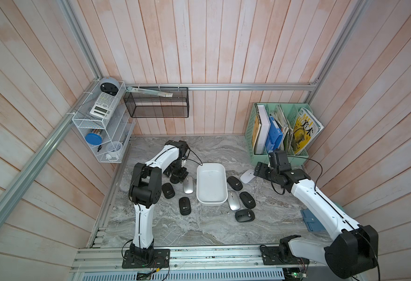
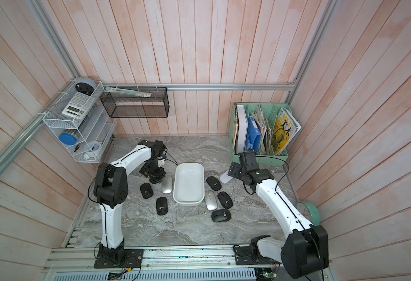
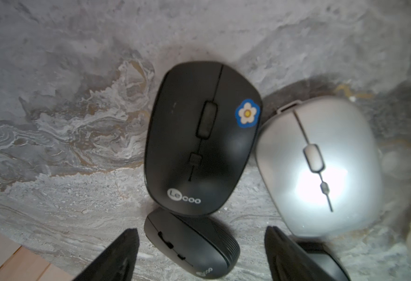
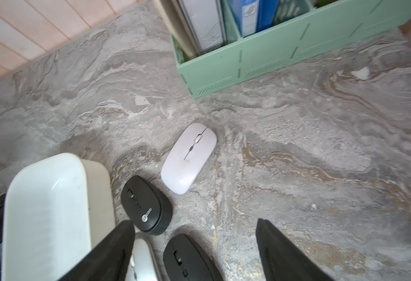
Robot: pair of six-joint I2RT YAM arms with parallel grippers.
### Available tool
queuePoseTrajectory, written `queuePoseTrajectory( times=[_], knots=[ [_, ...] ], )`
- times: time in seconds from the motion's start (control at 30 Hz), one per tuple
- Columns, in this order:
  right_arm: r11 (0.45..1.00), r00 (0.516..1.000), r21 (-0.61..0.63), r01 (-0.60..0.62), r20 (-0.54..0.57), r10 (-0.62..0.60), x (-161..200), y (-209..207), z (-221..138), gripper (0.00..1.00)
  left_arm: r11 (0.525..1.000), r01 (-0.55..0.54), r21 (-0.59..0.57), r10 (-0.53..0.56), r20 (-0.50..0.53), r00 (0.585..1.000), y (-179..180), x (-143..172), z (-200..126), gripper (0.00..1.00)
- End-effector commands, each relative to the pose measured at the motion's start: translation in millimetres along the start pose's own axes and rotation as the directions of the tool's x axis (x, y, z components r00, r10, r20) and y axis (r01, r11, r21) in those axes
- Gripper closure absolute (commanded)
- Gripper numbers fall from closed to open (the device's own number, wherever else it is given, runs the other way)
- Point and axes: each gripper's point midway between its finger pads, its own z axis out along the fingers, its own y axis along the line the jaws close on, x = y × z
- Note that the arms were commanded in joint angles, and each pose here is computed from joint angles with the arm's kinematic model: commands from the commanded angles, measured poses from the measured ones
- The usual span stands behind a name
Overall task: Put the mouse in the storage box
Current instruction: Pick up the mouse from the center of the board.
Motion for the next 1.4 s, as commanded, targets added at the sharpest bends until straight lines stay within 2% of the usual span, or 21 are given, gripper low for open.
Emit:
queuePoseTrajectory(
  times=[0.0,0.1,0.23,0.47,0.63,0.87,1.37],
  knots=[
    [0.973,0.995,-0.219,0.077,-0.039,-0.088,22,55,-12,0.18,1.0,0.003,-0.002,-0.003,0.022,1.0,5,-11,0,0.14],
    [0.886,0.974,-0.421,0.194,-0.022,-0.224,41,113,-35,0.18,1.0,0.003,0.001,-0.003,0.019,1.0,6,-12,2,0.13],
    [0.744,0.95,-0.637,0.204,-0.055,-0.308,67,177,-60,0.17,1.0,0.004,0.012,-0.004,0.018,1.0,5,-14,6,0.13],
    [0.66,0.948,-0.739,0.133,-0.1,-0.303,84,231,-59,0.15,1.0,0.011,0.006,-0.011,0.019,1.0,10,-17,11,0.14],
    [0.656,0.933,-0.732,0.185,-0.079,-0.352,92,242,-61,0.15,0.999,0.041,0.024,-0.042,0.037,0.998,18,-20,11,0.15],
    [0.691,0.929,-0.687,0.226,-0.062,-0.365,91,230,-59,0.15,0.995,0.029,0.091,-0.031,0.014,0.999,8,-22,23,0.16],
    [0.72,0.926,-0.653,0.236,-0.074,-0.371,93,223,-50,0.16,0.994,0.022,0.106,-0.024,0.019,1.0,6,-39,33,0.19]
  ],
)
